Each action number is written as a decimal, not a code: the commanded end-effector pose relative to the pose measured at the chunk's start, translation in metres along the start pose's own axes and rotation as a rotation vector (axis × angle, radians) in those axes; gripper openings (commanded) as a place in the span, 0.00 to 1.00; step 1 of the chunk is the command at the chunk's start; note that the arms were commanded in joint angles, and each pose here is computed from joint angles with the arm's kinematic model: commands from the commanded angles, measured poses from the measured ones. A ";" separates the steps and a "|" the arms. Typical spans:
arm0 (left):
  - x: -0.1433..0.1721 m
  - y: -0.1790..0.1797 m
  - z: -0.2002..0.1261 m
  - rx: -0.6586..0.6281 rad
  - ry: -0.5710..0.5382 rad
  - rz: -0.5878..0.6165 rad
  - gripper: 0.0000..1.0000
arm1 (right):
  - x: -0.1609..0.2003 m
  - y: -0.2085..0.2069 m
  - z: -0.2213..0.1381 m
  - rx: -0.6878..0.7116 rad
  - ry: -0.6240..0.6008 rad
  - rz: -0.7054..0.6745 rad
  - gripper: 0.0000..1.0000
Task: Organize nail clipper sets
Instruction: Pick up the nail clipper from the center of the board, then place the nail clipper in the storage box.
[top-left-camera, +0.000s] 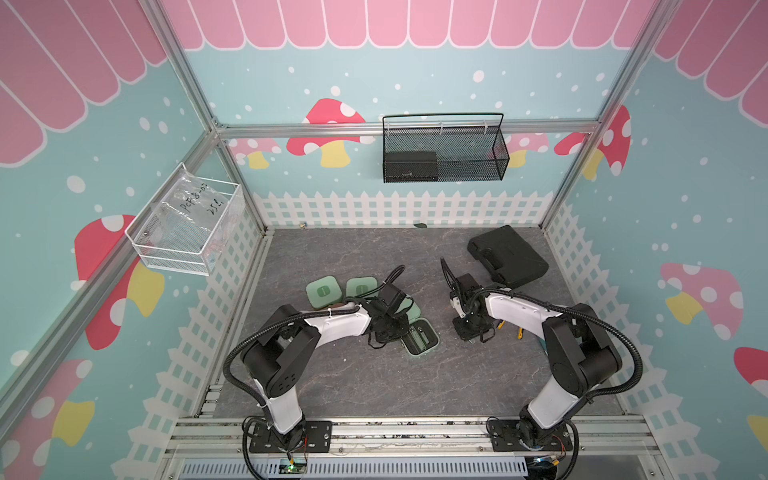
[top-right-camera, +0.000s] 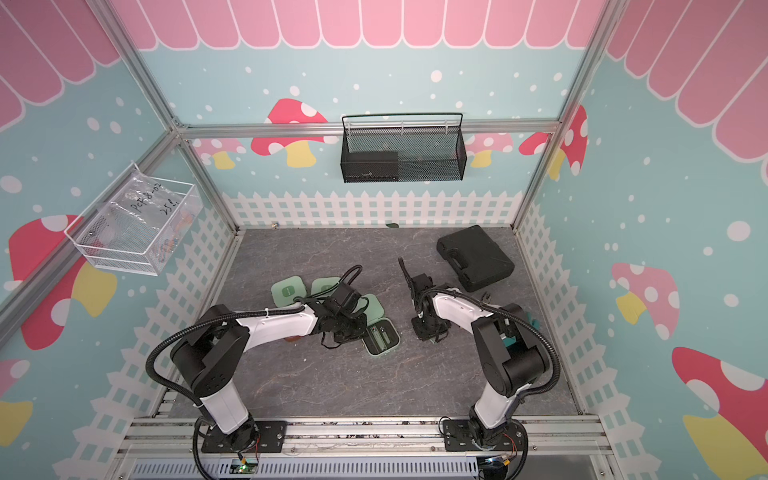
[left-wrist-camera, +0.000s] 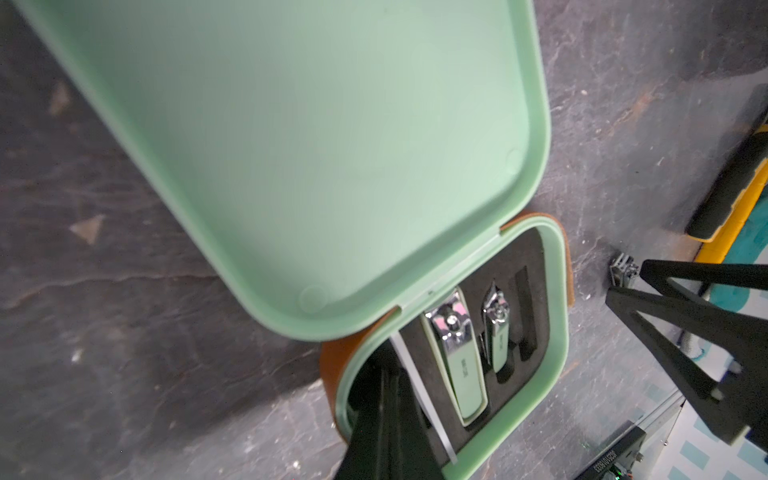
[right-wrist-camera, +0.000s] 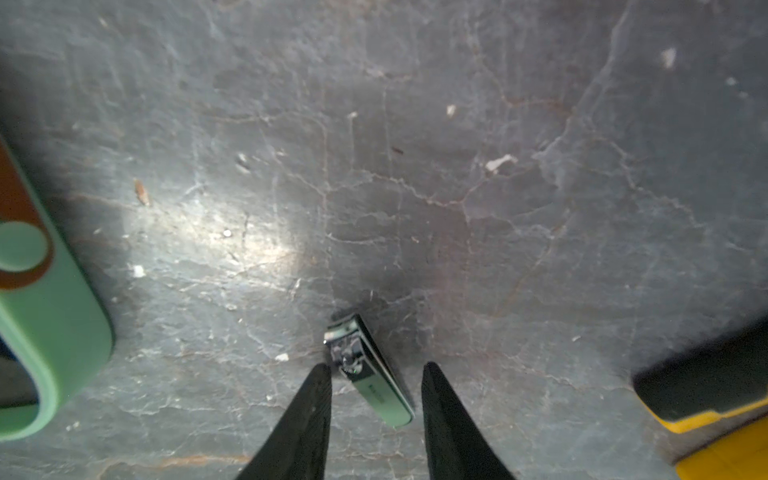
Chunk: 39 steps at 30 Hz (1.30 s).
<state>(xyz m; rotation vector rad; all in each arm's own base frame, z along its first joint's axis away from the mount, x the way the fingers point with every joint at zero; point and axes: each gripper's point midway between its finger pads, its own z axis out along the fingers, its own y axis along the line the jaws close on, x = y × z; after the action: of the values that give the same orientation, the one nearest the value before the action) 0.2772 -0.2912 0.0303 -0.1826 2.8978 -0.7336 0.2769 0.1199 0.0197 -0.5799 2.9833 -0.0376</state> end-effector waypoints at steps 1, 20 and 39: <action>0.002 0.016 0.001 -0.050 0.005 -0.020 0.00 | 0.008 0.000 0.012 -0.020 0.042 -0.018 0.36; 0.003 0.016 0.000 -0.049 0.000 -0.021 0.00 | -0.007 0.020 -0.007 -0.144 -0.020 -0.015 0.02; 0.002 0.017 0.000 -0.052 -0.002 -0.026 0.00 | -0.055 0.112 -0.052 -0.299 -0.164 -0.106 0.04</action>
<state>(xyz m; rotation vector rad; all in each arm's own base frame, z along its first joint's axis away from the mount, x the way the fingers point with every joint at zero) 0.2773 -0.2913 0.0301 -0.1829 2.8968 -0.7346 0.2750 0.2376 0.0765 -0.7453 2.8010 0.4214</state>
